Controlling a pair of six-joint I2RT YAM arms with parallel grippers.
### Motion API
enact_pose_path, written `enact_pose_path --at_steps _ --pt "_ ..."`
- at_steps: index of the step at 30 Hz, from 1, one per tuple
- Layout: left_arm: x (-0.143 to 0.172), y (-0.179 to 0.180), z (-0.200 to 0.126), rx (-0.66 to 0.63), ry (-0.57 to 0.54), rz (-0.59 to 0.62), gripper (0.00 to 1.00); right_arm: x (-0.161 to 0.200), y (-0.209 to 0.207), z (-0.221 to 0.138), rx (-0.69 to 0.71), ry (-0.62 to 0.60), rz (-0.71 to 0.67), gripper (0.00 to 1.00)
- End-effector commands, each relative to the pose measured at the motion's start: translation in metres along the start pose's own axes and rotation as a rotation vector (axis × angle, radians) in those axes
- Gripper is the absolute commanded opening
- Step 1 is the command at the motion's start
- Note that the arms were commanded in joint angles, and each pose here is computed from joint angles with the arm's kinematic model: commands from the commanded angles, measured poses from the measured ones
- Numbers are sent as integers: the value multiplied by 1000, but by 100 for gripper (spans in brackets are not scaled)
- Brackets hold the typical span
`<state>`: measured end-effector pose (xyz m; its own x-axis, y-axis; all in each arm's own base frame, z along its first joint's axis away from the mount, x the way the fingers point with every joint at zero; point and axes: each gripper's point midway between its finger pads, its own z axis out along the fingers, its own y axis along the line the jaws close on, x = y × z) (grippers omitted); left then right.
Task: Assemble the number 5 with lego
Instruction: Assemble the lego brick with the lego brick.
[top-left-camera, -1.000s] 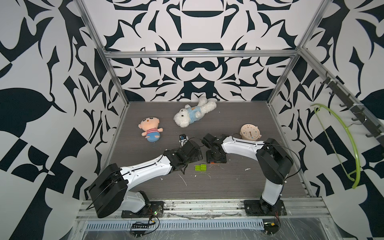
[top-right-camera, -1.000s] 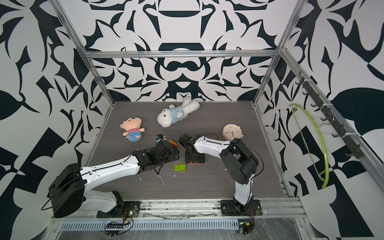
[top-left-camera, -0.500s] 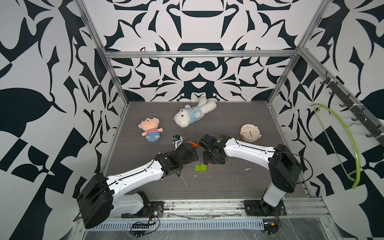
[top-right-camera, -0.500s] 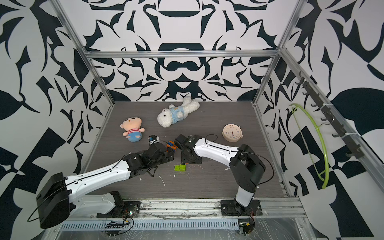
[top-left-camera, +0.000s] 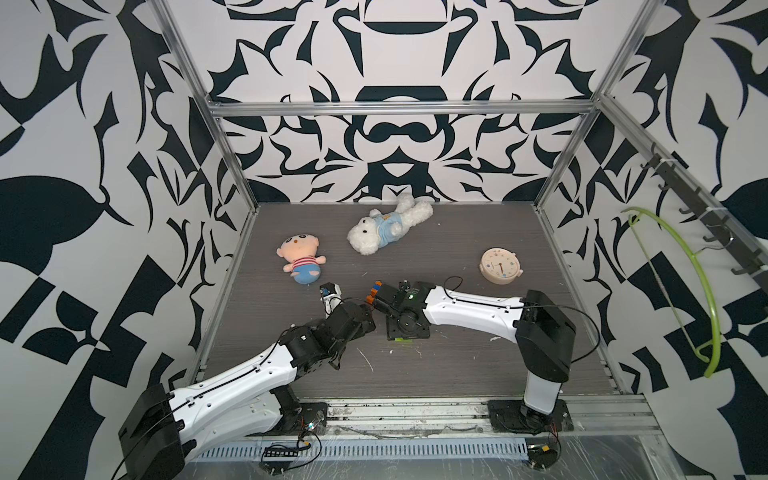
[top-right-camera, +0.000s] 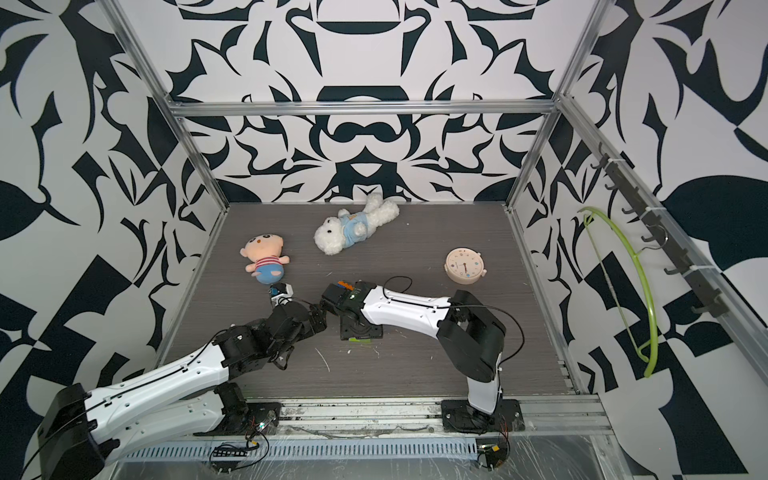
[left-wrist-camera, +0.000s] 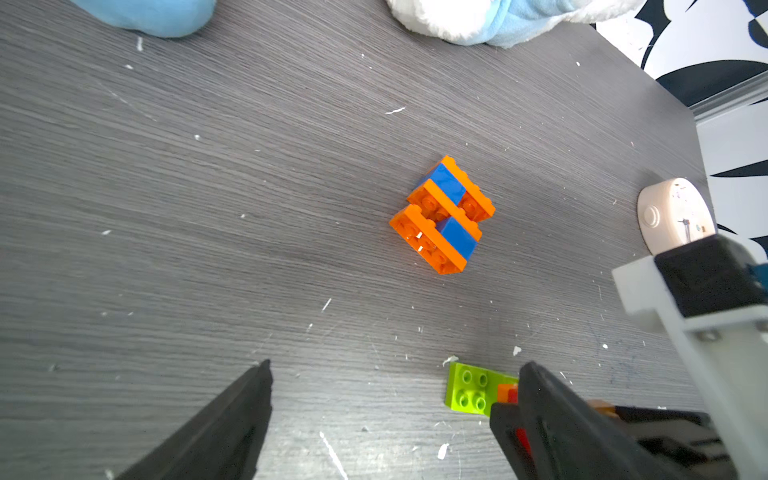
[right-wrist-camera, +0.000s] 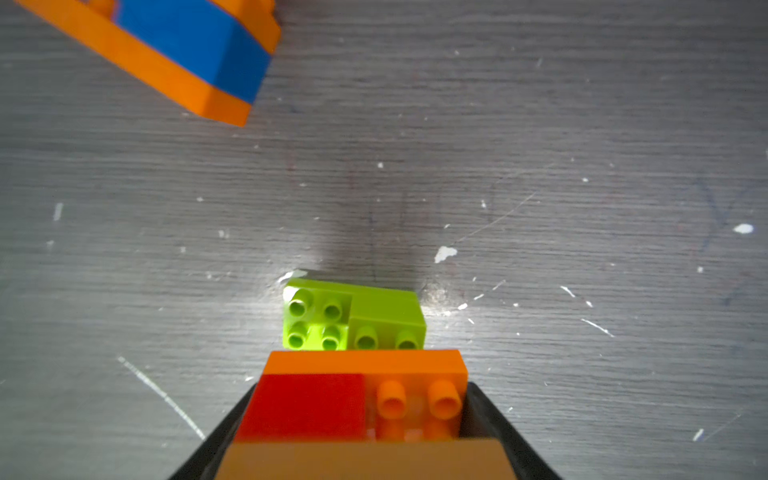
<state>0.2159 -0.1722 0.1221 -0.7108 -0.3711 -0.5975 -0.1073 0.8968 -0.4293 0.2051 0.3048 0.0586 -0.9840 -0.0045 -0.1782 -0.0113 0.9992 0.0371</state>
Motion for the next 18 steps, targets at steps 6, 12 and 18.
enact_pose_path --at_steps 6,12,18 --pt "2 15 -1 -38 -8 -2 99 -13 3 -11 18 -63 43 65" --pt "3 13 1 -40 0 1 99 -9 12 -12 -24 -39 65 65" --pt "3 12 1 -36 2 2 99 -4 19 -11 -25 -36 61 65"
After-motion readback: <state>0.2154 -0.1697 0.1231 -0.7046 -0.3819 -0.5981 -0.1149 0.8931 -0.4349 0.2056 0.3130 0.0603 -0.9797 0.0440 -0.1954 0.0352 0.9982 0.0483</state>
